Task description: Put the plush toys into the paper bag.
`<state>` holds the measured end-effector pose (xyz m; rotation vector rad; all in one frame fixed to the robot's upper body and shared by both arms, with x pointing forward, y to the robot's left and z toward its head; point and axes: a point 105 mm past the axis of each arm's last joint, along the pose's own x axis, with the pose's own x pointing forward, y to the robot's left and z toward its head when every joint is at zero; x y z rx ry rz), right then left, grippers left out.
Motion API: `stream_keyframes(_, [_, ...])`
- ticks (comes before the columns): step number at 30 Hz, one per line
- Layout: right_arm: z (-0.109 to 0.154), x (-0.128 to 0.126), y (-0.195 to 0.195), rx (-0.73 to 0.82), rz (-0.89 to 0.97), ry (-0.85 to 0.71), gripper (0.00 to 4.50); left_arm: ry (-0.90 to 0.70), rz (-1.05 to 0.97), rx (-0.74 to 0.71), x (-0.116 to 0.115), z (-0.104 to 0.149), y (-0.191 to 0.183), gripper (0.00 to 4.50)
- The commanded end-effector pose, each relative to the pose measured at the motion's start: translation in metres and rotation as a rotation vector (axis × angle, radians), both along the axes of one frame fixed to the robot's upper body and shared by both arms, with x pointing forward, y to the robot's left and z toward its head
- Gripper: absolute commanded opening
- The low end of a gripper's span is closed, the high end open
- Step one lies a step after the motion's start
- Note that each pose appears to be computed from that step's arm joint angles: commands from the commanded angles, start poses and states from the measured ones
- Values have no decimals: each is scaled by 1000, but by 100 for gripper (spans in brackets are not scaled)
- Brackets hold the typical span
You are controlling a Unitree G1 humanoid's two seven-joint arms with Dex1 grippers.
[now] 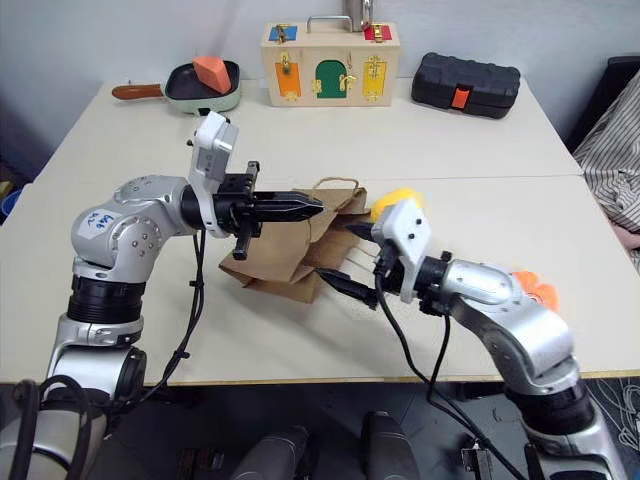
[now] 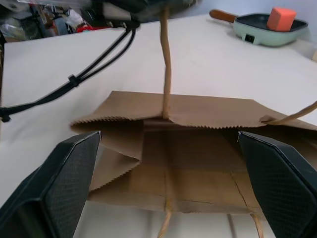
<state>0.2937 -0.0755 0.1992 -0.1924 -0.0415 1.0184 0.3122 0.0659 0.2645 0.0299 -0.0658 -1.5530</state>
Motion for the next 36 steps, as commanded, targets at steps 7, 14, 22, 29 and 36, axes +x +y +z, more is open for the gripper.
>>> stream_keyframes(7, [-13, 18, 7, 0, -20, 25, 198, -63, -55, -59, -17, 25, -5, 0])
stream_keyframes(14, [-28, 29, 26, -96, 17, 29, 2, -64, -76, -88, -24, 27, -10, 0])
stream_keyframes(22, [-70, 35, 16, -272, -6, 78, 2, -89, -50, -138, -21, 44, -7, 0])
stream_keyframes(29, [-95, 32, 0, -377, -21, 112, 2, -80, -53, -185, -22, 59, -3, 0])
stream_keyframes(36, [-61, 30, 30, -313, 119, 37, 2, -66, -118, -135, -30, 41, -14, 0])
